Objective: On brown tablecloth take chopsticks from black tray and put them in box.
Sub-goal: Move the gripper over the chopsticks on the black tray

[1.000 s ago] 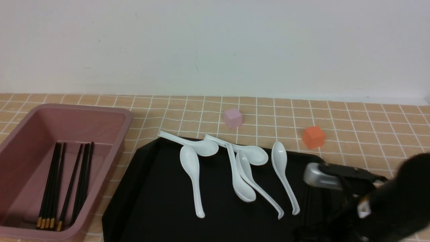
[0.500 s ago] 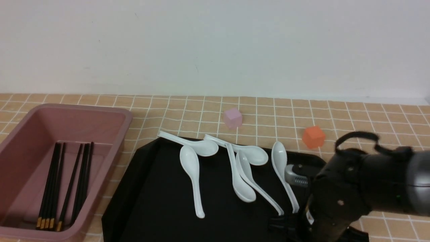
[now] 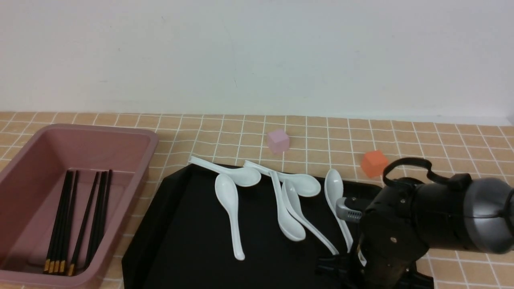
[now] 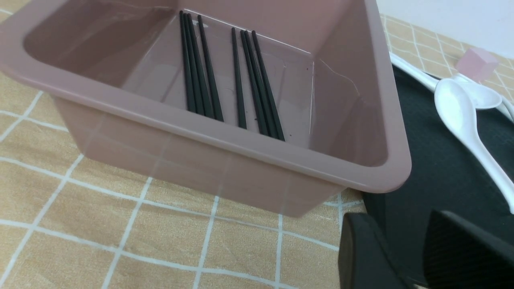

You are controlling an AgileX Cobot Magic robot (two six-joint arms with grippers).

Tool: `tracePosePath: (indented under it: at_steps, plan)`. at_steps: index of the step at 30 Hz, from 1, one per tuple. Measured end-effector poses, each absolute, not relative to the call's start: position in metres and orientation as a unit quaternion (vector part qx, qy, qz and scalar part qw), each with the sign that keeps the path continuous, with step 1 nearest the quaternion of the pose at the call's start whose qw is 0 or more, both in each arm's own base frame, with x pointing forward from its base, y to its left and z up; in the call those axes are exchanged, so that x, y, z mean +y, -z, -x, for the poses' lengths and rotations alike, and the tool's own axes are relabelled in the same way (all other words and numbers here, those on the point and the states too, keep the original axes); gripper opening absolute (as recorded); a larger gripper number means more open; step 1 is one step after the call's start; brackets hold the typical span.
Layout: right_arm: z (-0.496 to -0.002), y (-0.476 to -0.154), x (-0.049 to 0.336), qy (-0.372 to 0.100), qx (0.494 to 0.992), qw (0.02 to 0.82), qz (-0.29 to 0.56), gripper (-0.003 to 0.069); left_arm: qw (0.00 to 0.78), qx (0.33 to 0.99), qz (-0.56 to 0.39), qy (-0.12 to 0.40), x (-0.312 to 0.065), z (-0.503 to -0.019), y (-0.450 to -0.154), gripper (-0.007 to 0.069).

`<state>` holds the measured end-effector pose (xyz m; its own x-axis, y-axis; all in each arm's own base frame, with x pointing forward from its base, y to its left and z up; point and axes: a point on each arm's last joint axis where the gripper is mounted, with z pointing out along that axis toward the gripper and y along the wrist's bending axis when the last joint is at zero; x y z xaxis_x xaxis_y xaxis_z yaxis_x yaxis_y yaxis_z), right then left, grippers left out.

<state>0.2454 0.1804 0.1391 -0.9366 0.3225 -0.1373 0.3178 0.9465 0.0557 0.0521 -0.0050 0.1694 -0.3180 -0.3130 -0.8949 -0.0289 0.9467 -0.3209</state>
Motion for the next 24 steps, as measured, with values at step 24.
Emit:
tracePosePath:
  at_steps: [24]
  plan:
    - [-0.225,-0.256,0.165,-0.09,0.977,0.149,-0.123,0.0141,0.574,0.802,0.107,0.124,-0.005,-0.052,-0.169,0.0239]
